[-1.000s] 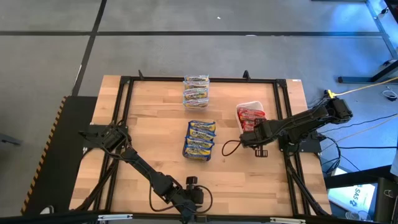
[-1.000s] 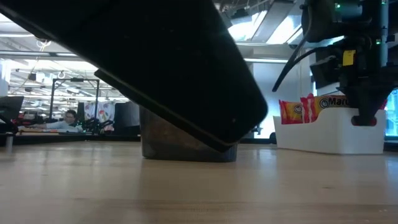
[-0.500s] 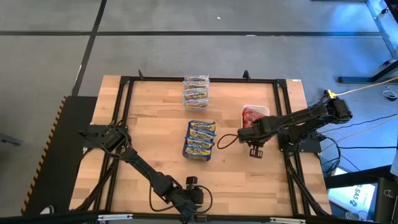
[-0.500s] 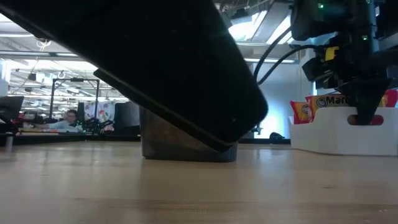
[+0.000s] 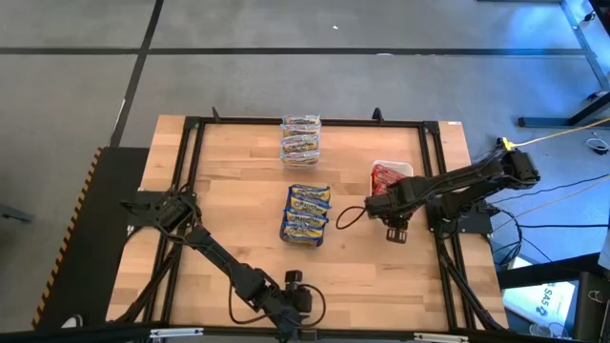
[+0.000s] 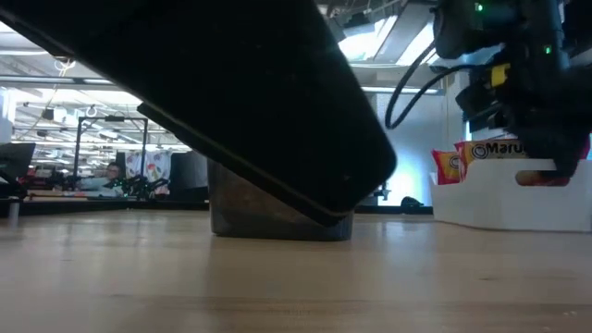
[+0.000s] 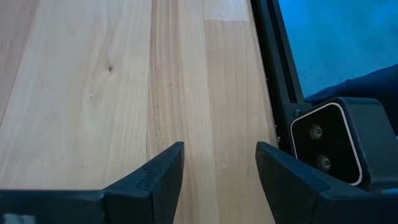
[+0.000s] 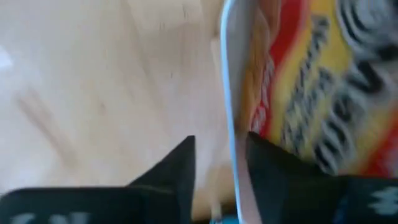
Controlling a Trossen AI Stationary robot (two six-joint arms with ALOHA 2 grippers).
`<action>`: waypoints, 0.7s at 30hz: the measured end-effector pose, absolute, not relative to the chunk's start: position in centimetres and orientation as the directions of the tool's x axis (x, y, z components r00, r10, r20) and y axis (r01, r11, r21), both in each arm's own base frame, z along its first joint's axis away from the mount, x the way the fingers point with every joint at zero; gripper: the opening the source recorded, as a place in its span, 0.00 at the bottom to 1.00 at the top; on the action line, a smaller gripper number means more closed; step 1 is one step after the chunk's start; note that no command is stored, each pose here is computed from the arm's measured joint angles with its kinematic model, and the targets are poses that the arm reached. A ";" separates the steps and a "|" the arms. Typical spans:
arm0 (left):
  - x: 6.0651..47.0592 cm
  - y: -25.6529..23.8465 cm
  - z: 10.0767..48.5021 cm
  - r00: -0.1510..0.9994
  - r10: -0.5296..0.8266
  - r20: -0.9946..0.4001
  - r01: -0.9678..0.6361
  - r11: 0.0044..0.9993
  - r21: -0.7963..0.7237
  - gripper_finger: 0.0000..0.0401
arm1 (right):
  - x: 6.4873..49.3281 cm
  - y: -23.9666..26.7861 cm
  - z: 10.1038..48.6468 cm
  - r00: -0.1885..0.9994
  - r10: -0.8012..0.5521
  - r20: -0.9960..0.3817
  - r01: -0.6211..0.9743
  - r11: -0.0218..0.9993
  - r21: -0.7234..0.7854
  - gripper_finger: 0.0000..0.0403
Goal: Sort Maruchan noodles
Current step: Adjust the white bin, then return to Home Position
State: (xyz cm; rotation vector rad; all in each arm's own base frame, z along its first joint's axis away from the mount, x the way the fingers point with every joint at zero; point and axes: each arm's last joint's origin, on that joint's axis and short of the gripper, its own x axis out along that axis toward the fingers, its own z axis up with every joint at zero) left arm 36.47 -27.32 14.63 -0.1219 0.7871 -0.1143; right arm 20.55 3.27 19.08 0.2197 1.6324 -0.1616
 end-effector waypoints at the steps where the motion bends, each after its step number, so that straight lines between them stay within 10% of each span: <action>1: 36.5 -27.2 14.6 0.701 -0.146 -0.698 0.057 0.987 -0.149 0.49 | 20.5 3.3 19.5 -0.087 0.052 -0.995 0.240 0.970 0.030 0.30; 9: 36.4 -25.3 19.0 0.731 -0.146 -0.666 0.073 0.988 -0.137 0.49 | 20.7 4.1 26.8 -0.076 0.100 -0.992 0.257 0.963 0.077 0.45; 21: 31.5 -15.1 27.2 0.879 -0.095 -0.467 0.064 0.995 -0.083 0.48 | 17.2 6.4 31.0 0.593 0.020 -0.805 0.094 0.991 0.093 0.38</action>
